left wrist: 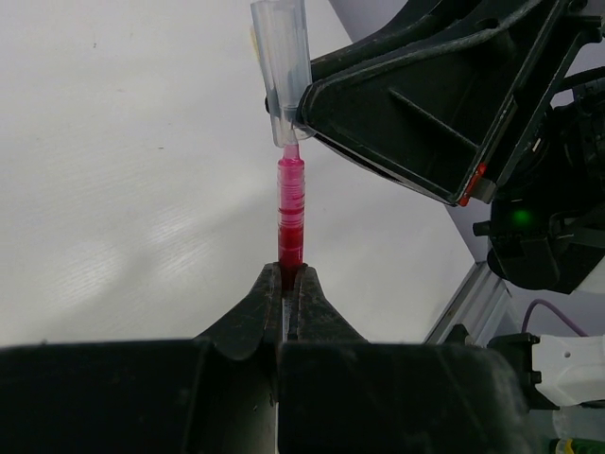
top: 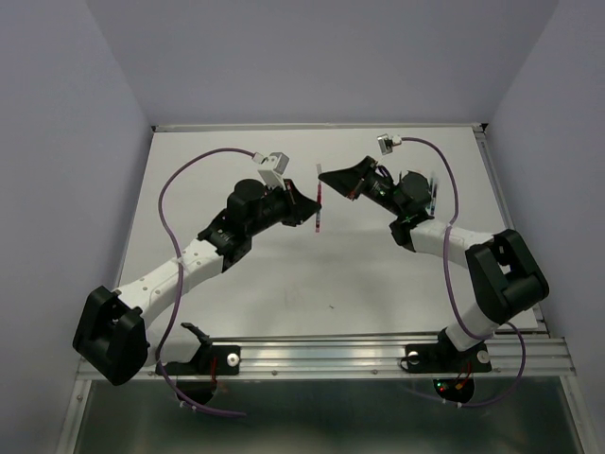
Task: Insert the pens into the pen caps
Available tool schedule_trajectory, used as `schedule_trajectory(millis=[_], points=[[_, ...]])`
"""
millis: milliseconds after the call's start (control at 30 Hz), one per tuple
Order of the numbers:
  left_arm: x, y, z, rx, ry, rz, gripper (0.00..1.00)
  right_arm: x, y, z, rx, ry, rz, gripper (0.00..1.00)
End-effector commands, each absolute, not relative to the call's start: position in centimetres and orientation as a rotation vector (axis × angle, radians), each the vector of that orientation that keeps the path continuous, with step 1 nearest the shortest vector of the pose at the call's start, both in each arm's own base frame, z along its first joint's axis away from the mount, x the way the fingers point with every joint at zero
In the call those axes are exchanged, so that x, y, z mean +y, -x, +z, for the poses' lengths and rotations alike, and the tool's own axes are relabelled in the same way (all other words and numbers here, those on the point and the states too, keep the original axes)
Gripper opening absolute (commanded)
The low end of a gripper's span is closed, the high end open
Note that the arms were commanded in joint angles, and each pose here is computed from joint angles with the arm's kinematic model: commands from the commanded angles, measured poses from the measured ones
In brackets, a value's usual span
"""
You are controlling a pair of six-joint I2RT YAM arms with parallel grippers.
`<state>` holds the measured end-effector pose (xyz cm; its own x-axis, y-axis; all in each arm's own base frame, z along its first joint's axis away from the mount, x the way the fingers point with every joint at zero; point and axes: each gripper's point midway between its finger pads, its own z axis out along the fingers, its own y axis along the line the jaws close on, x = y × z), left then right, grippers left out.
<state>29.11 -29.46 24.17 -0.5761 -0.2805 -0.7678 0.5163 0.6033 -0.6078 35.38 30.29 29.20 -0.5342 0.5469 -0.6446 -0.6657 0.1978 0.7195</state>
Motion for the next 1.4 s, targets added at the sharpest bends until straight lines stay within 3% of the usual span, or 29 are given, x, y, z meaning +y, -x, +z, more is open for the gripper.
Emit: schedule_trajectory(millis=[0,433,767,1067,1367], points=[[-29.3,-29.4,27.0,1.801,-0.167,-1.096,0.00,30.2,-34.2,31.0,1.397,0.155,1.567,0.19],[-29.5,-29.0,26.4,1.820,-0.171,-1.112,0.00,29.3,-34.7,32.5,1.348,0.117,1.497,0.20],[-30.7,-30.4,31.2,1.663,-0.155,-1.187,0.00,29.3,-34.2,31.4,1.378,0.101,1.531,0.20],[-30.5,-30.5,31.0,1.661,-0.144,-1.182,0.00,29.3,-34.0,31.2,1.382,0.101,1.545,0.20],[-28.6,-33.2,34.6,1.507,0.082,-1.142,0.00,29.2,-34.0,30.8,1.372,0.076,1.559,0.20]])
